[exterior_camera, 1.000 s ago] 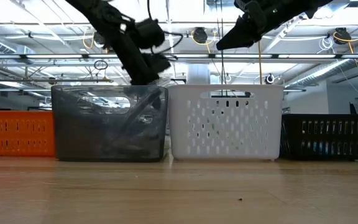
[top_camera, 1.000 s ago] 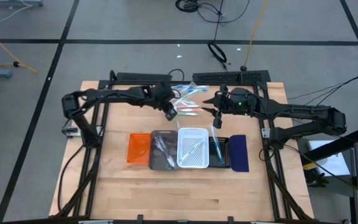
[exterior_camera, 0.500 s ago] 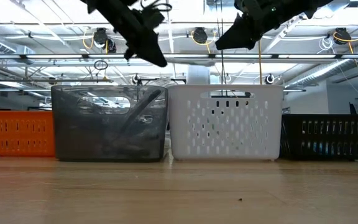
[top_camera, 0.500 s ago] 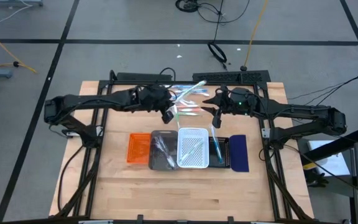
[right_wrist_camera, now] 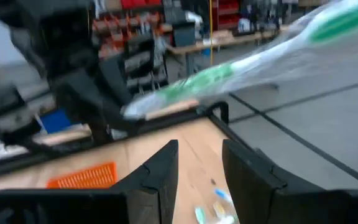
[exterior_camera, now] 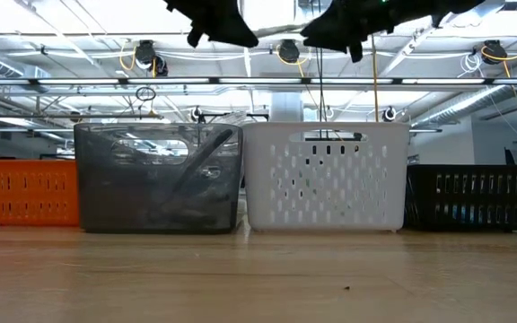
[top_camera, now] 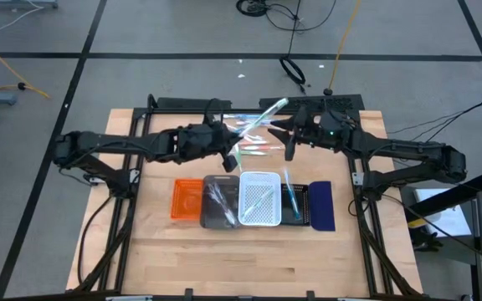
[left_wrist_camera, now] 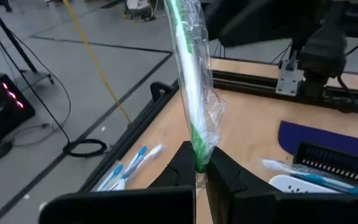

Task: Pick & Place Toothbrushes
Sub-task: Put the green toothbrush into the white bin, then put the blue toothbrush into the right black bin

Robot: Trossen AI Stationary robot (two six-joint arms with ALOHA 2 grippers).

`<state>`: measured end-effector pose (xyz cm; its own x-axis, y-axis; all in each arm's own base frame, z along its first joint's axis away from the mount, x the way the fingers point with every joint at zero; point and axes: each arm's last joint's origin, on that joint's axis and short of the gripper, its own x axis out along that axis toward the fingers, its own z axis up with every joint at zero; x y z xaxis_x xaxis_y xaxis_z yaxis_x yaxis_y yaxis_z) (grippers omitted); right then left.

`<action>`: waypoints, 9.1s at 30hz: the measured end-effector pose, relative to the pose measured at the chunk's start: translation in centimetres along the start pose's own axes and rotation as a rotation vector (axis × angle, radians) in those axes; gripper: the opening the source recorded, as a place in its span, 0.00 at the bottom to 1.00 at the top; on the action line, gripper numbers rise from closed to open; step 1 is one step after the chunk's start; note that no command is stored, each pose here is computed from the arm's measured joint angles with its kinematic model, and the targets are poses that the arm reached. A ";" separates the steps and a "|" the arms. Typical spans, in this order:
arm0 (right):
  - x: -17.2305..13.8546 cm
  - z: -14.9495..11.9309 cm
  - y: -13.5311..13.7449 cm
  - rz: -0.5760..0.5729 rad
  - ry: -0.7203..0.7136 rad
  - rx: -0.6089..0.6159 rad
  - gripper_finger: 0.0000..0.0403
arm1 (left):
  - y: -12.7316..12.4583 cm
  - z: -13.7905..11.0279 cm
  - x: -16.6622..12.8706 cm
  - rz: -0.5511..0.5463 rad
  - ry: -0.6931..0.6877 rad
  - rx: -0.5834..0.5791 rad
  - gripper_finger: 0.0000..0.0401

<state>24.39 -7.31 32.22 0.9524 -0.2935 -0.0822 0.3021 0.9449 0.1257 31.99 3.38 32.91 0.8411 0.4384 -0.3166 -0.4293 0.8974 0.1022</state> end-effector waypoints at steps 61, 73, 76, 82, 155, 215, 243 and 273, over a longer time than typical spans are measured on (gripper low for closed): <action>-2.0 -4.6 6.1 0.390 0.099 -0.248 0.01 | -1.8 -0.5 -5.0 -0.034 0.120 0.138 0.20; -2.8 -7.0 10.0 0.286 0.185 -0.519 0.01 | 0.5 -0.9 -3.5 0.061 0.178 0.091 0.20; -2.5 -7.8 10.6 0.281 0.211 -0.556 0.01 | 1.0 -0.9 -3.3 0.078 0.181 0.082 0.20; -1.5 -9.2 11.0 0.233 0.280 -0.611 0.01 | 1.7 -0.9 -3.0 0.090 0.187 0.049 0.20; 0.3 -5.9 8.6 -0.008 0.392 -0.526 0.36 | 12.3 -14.3 12.6 0.023 0.634 -0.099 0.29; 1.4 -4.5 6.7 -0.124 0.272 -0.211 0.34 | 4.5 -3.4 3.5 -0.108 0.259 0.004 0.08; 2.1 -2.0 6.4 -0.038 0.035 -0.177 0.34 | -0.6 -1.6 1.5 -0.229 0.098 0.111 0.09; 0.5 -1.4 6.2 -0.006 0.081 -0.268 0.03 | -1.2 -1.5 1.0 -0.204 0.090 0.130 0.09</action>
<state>26.69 -1.40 31.56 0.9409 -0.2972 -0.1622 0.2762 0.9509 -0.1400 32.89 2.68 31.08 0.8707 0.2463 -0.4257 -0.2027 0.9684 0.1457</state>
